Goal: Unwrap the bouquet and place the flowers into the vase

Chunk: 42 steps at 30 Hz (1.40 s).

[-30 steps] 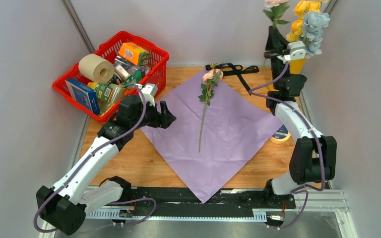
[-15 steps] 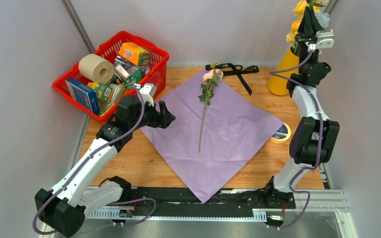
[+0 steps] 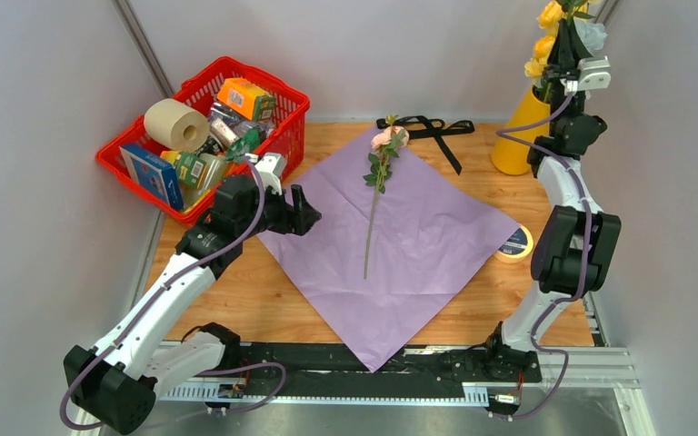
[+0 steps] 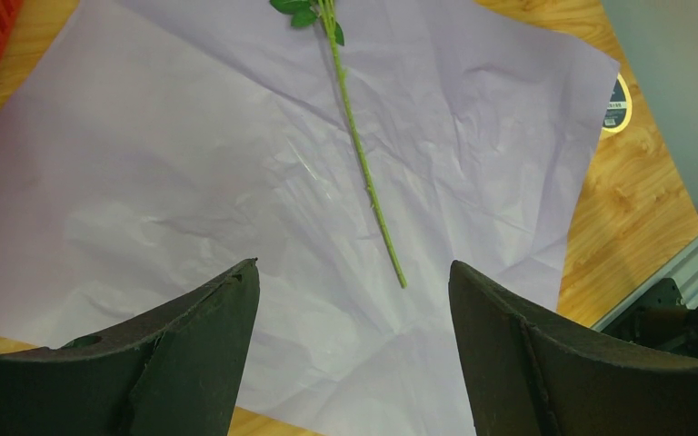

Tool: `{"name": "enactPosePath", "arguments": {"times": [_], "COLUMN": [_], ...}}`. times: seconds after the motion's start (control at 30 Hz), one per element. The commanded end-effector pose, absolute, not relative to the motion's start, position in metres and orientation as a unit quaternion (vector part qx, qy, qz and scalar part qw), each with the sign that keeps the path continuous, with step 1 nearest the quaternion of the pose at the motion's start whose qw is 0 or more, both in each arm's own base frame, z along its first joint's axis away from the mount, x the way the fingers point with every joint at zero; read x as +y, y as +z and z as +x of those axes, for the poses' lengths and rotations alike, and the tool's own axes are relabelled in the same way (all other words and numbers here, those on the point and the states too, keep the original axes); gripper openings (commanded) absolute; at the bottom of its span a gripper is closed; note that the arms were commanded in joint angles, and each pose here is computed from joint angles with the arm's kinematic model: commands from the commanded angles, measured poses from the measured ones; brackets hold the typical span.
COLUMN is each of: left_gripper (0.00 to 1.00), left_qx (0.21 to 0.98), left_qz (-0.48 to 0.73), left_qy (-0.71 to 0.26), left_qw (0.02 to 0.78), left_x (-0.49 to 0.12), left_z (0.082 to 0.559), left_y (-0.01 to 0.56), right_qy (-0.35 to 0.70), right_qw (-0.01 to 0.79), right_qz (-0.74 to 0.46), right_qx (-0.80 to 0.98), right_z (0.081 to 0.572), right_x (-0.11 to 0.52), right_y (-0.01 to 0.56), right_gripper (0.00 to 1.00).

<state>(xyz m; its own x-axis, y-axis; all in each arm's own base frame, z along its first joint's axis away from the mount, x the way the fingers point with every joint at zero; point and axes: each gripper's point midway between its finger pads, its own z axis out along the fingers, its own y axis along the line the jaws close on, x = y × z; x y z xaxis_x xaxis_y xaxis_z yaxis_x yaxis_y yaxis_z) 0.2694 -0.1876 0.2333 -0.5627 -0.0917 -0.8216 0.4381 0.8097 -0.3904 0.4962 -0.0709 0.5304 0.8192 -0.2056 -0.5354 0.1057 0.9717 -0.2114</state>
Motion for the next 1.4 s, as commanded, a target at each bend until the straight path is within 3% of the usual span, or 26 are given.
{"name": "enactPosePath", "arguments": {"times": [0.0, 0.53, 0.7, 0.9, 1.1, 1.2, 1.37], "left_gripper": [0.84, 0.84, 0.84, 0.84, 0.84, 0.84, 0.84], "left_qx": [0.823, 0.822, 0.822, 0.821, 0.822, 0.821, 0.822], "left_qz": [0.111, 0.11, 0.113, 0.113, 0.113, 0.113, 0.112], "left_qy": [-0.293, -0.291, -0.297, -0.298, -0.297, -0.297, -0.298], "left_qw": [0.474, 0.477, 0.472, 0.473, 0.473, 0.474, 0.472], "left_x": [-0.186, -0.185, -0.188, -0.188, -0.188, -0.188, -0.188], "left_z": [0.269, 0.27, 0.268, 0.268, 0.268, 0.268, 0.268], "left_y": [0.244, 0.244, 0.243, 0.244, 0.244, 0.244, 0.244], "right_qy": [-0.076, -0.069, -0.08, -0.083, -0.067, -0.048, -0.008], "right_qw": [0.953, 0.941, 0.928, 0.914, 0.857, 0.82, 0.781], "right_qz": [-0.092, -0.032, 0.009, 0.028, 0.086, 0.102, 0.125], "right_qx": [0.279, 0.329, 0.363, 0.395, 0.503, 0.561, 0.611], "right_z": [0.494, 0.514, 0.515, 0.512, 0.502, 0.497, 0.487], "right_x": [-0.07, -0.091, -0.105, -0.108, -0.108, -0.102, -0.091], "right_y": [0.523, 0.471, 0.443, 0.432, 0.419, 0.401, 0.38], "right_gripper": [0.0, 0.0, 0.05, 0.18, 0.55, 0.67, 0.69]}}
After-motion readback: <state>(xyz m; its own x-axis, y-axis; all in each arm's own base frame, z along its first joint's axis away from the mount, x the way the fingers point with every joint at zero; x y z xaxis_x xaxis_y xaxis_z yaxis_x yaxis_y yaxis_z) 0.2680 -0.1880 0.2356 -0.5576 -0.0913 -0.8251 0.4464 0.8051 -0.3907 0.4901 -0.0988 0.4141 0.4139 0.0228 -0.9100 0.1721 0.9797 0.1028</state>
